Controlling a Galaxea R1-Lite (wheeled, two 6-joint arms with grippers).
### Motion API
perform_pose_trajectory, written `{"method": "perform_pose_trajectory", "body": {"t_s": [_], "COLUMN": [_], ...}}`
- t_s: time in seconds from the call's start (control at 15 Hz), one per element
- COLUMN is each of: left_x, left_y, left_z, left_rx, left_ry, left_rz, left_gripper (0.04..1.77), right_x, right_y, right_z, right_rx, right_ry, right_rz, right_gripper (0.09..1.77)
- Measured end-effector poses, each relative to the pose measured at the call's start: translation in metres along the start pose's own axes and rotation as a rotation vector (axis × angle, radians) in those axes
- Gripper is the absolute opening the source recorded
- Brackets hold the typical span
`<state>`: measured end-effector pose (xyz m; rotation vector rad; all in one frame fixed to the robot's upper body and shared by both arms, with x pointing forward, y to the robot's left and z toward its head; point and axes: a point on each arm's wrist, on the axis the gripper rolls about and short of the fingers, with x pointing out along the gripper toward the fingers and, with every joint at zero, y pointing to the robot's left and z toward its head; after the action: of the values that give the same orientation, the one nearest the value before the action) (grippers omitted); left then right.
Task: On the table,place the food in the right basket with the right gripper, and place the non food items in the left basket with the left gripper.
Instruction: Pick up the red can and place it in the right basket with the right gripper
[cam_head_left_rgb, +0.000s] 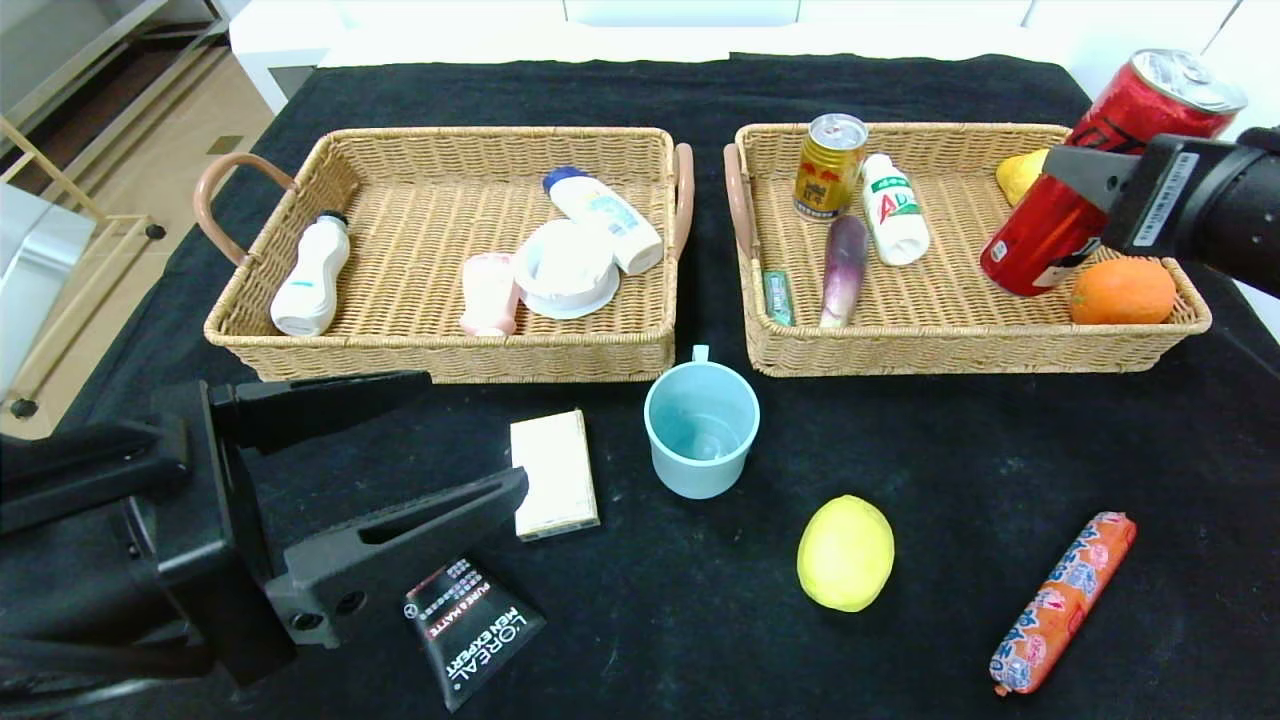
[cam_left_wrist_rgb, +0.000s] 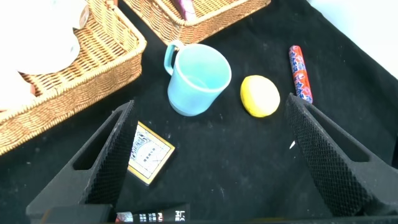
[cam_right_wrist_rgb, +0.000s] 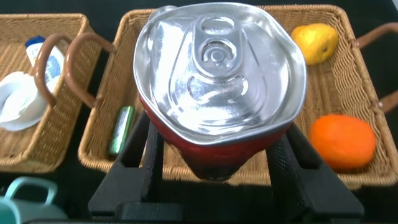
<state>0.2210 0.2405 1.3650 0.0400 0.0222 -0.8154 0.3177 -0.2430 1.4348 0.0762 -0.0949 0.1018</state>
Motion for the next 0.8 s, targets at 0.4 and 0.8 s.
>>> {"method": "perform_pose_trajectory", "body": {"t_s": [0.4, 0.8], "left_x": [-0.001, 0.0], "left_y": [-0.001, -0.001], "left_z": [-0.001, -0.004], "left_rx": [0.015, 0.022], "left_ry": [0.003, 0.011], "left_rz": [-0.002, -0.007], "left_gripper": [1.72, 1.72], "right_x": [0.065, 0.113], "right_y": [-0.011, -0.026], "right_z": [0.001, -0.018], "right_rx": [-0.013, -0.011], "right_ry": [-0.017, 0.008], "right_rz": [-0.069, -0.119], "right_gripper": [1.0, 1.0]}}
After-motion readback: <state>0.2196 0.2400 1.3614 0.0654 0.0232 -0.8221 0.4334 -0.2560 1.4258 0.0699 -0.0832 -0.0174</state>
